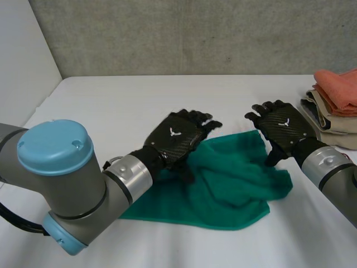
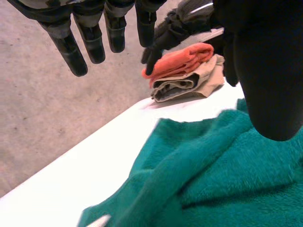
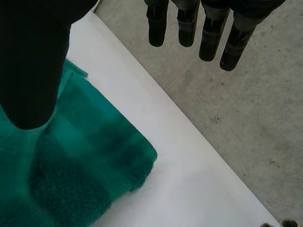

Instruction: Fold the laundry.

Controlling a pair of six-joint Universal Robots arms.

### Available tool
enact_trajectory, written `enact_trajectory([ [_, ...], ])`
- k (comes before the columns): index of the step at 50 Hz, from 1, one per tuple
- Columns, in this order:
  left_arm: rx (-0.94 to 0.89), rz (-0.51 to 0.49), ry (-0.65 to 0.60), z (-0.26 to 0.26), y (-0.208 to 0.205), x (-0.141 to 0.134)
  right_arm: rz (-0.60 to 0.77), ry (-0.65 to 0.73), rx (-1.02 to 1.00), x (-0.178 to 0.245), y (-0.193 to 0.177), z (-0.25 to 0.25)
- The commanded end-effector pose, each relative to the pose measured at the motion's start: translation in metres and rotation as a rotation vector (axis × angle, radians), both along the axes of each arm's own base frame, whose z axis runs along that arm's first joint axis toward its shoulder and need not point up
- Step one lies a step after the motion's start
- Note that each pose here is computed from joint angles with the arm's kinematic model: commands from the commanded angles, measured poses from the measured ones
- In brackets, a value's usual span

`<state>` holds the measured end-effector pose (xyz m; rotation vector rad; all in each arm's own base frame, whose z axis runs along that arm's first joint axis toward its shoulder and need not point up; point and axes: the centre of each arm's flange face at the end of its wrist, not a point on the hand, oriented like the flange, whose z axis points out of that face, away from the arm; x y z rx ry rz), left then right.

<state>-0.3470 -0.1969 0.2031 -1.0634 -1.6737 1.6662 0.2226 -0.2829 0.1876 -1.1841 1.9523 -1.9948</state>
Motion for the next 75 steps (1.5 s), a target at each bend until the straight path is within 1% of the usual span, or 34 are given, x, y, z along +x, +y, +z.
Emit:
enact_trajectory([
  [1,-0.089,0.232,0.057,0.044,-0.023,0.036,-0.014,-0.037,0.025,-0.001,0.003,0.014],
  [5,-0.08,0.307,0.041,0.044,-0.025,0.049,-0.016,-0.051,0.094,0.0,0.006,0.02],
  [8,-0.052,0.328,0.011,0.038,-0.02,0.055,-0.025,-0.038,0.169,-0.003,0.01,0.022],
  [9,-0.025,0.337,-0.021,0.031,-0.015,0.059,-0.024,-0.036,0.186,-0.002,0.012,0.024],
  [14,0.03,0.356,-0.071,0.018,-0.011,0.065,-0.023,-0.001,0.274,-0.004,0.02,0.028],
  [19,0.064,0.343,-0.099,0.002,-0.016,0.062,-0.028,0.059,0.261,-0.005,0.019,0.029],
  [24,0.051,0.328,-0.087,-0.004,-0.032,0.049,-0.079,0.15,0.217,-0.012,0.015,0.026],
  [25,0.055,0.309,-0.09,-0.009,-0.038,0.041,-0.086,0.163,0.217,-0.013,0.014,0.024],
  [28,0.056,0.271,-0.085,-0.015,-0.049,0.028,-0.114,0.22,0.222,-0.017,0.011,0.017],
  [29,0.064,0.229,-0.085,-0.02,-0.054,0.018,-0.118,0.231,0.225,-0.018,0.011,0.015],
  [31,0.069,0.186,-0.084,-0.024,-0.06,0.009,-0.123,0.253,0.236,-0.021,0.01,0.013],
  [32,0.09,0.145,-0.091,-0.03,-0.066,0.001,-0.126,0.256,0.241,-0.023,0.01,0.012],
  [36,0.149,0.08,-0.131,-0.051,-0.076,-0.015,-0.143,0.257,0.269,-0.03,0.003,0.006],
  [39,0.138,0.064,-0.169,-0.062,-0.083,-0.022,-0.14,0.256,0.291,-0.03,-0.001,-0.003],
  [44,0.055,0.044,-0.268,-0.093,-0.094,-0.031,-0.116,0.262,0.355,-0.027,-0.008,-0.027],
  [48,0.033,0.061,-0.294,-0.103,-0.099,-0.033,-0.088,0.258,0.387,-0.023,-0.015,-0.046],
  [51,0.01,0.093,-0.288,-0.099,-0.104,-0.035,-0.083,0.254,0.392,-0.02,-0.024,-0.058],
  [54,-0.031,0.13,-0.267,-0.091,-0.11,-0.037,-0.087,0.242,0.333,-0.018,-0.041,-0.054],
  [58,-0.181,0.25,-0.175,-0.059,-0.134,-0.04,-0.107,0.193,0.158,-0.011,-0.071,-0.029],
  [59,-0.249,0.302,-0.122,-0.04,-0.144,-0.041,-0.108,0.177,0.114,-0.008,-0.077,-0.022],
  [60,-0.284,0.328,-0.093,-0.029,-0.149,-0.04,-0.106,0.135,0.011,0.002,-0.086,-0.005],
  [62,-0.354,0.374,-0.031,-0.007,-0.159,-0.039,-0.104,0.082,-0.102,0.013,-0.095,0.015],
  [63,-0.425,0.413,0.037,0.017,-0.166,-0.038,-0.108,0.047,-0.171,0.017,-0.1,0.029],
  [64,-0.457,0.431,0.068,0.029,-0.169,-0.037,-0.121,-0.007,-0.288,0.022,-0.105,0.054],
  [66,-0.518,0.464,0.131,0.054,-0.172,-0.034,-0.141,-0.071,-0.415,0.024,-0.109,0.082],
  [67,-0.574,0.492,0.187,0.077,-0.173,-0.029,-0.152,-0.102,-0.473,0.024,-0.11,0.096],
  [68,-0.597,0.506,0.211,0.087,-0.173,-0.026,-0.176,-0.158,-0.57,0.023,-0.11,0.119],
  [69,-0.618,0.516,0.233,0.096,-0.172,-0.024,-0.182,-0.184,-0.61,0.023,-0.109,0.128],
  [72,-0.657,0.533,0.278,0.116,-0.162,-0.015,-0.167,-0.252,-0.659,0.032,-0.096,0.145],
  [75,-0.659,0.527,0.277,0.116,-0.148,-0.008,-0.133,-0.263,-0.644,0.043,-0.082,0.144],
])
